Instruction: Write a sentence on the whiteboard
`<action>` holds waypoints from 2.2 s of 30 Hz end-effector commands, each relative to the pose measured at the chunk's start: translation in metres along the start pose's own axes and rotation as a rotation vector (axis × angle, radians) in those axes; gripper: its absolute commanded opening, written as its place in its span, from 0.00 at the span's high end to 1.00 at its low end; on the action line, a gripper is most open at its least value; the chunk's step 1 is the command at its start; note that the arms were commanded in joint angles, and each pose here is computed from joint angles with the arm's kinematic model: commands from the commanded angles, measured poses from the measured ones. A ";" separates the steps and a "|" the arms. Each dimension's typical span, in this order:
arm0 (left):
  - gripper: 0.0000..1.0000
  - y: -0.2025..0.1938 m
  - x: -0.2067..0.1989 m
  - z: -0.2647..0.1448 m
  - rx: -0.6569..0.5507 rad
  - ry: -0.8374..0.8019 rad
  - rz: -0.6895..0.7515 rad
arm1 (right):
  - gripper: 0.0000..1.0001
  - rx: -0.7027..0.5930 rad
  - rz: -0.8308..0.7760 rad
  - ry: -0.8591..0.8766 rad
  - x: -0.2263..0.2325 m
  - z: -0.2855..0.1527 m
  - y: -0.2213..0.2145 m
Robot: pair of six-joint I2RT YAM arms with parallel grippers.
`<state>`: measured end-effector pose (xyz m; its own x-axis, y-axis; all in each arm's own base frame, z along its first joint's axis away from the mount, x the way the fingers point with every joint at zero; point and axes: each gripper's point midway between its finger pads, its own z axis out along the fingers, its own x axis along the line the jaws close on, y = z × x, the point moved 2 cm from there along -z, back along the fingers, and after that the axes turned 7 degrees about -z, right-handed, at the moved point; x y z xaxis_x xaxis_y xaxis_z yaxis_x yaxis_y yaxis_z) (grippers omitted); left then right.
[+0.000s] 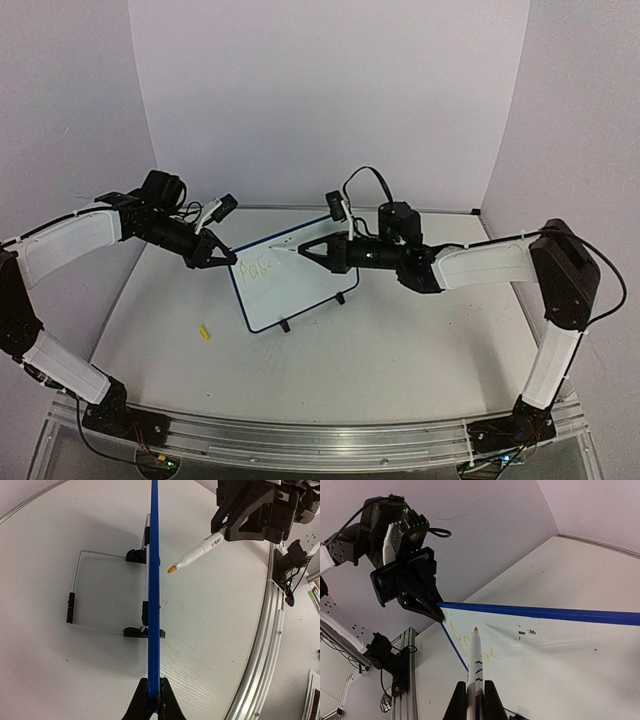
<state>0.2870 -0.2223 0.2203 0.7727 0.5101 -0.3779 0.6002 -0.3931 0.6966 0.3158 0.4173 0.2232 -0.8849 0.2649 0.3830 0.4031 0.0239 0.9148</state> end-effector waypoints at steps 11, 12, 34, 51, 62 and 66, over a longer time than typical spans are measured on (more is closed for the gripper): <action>1.00 0.007 -0.006 -0.002 0.001 -0.020 0.006 | 1.00 0.007 0.019 -0.026 -0.016 0.012 -0.009; 1.00 0.007 -0.006 -0.002 0.001 -0.020 0.006 | 1.00 0.012 0.022 -0.029 -0.016 0.012 -0.011; 1.00 0.007 -0.006 -0.001 0.003 -0.018 0.005 | 1.00 0.099 0.098 -0.080 -0.033 0.008 -0.059; 1.00 0.007 -0.006 -0.002 0.001 -0.016 0.007 | 1.00 0.014 0.021 -0.108 -0.017 -0.010 -0.019; 1.00 0.007 -0.007 -0.003 0.000 -0.019 0.007 | 1.00 -0.007 0.003 -0.026 0.014 -0.032 -0.004; 1.00 0.007 -0.008 -0.003 -0.003 -0.019 0.009 | 1.00 0.006 0.006 -0.001 0.017 -0.036 -0.007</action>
<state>0.2869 -0.2224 0.2202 0.7726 0.5097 -0.3786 0.6006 -0.3932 0.6962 0.2971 0.3914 0.2167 -0.8609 0.3116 0.4022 0.4330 0.0336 0.9008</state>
